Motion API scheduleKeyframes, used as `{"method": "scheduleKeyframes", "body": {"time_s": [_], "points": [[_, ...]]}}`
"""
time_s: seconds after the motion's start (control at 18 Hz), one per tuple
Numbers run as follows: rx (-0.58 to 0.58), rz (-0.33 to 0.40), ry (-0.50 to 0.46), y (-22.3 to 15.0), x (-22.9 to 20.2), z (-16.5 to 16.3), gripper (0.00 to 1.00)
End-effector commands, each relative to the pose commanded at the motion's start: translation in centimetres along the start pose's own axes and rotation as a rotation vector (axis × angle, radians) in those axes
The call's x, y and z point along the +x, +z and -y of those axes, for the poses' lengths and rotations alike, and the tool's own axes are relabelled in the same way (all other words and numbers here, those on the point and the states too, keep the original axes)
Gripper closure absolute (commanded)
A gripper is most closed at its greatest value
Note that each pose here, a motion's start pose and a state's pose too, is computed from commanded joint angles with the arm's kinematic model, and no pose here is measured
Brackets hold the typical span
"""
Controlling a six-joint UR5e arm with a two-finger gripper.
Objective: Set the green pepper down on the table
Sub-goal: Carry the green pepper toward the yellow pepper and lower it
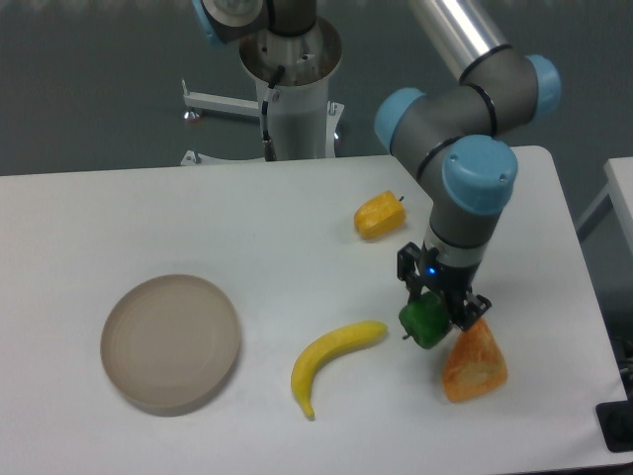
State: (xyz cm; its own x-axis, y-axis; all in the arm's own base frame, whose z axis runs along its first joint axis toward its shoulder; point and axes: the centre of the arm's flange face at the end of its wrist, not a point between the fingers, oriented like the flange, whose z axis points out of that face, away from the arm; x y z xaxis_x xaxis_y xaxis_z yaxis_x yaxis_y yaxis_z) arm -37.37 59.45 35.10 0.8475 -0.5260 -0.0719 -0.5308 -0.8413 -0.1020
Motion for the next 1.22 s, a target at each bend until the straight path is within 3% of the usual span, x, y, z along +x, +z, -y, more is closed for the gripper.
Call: {"method": "scheduleKeyframes", "body": {"time_s": [0.33,0.67,0.78,0.89,1.06,1.22], "points": [[-0.016,-0.057,0.152,2.3,1.0,-3.9,0.73],[-0.038,-0.076,0.235,3.0,0.5,-7.4,0.73],[-0.028,-0.09,0.229,3.3,1.4,-8.1,0.74],[-0.004,-0.095,0.22,3.0,2.1,-6.8,0.74],[0.123,-0.117,0.135,3.0,4.2,-5.3,0.74],[0.14,-0.114,0.127,4.0,5.4,-5.2,0.74]]}}
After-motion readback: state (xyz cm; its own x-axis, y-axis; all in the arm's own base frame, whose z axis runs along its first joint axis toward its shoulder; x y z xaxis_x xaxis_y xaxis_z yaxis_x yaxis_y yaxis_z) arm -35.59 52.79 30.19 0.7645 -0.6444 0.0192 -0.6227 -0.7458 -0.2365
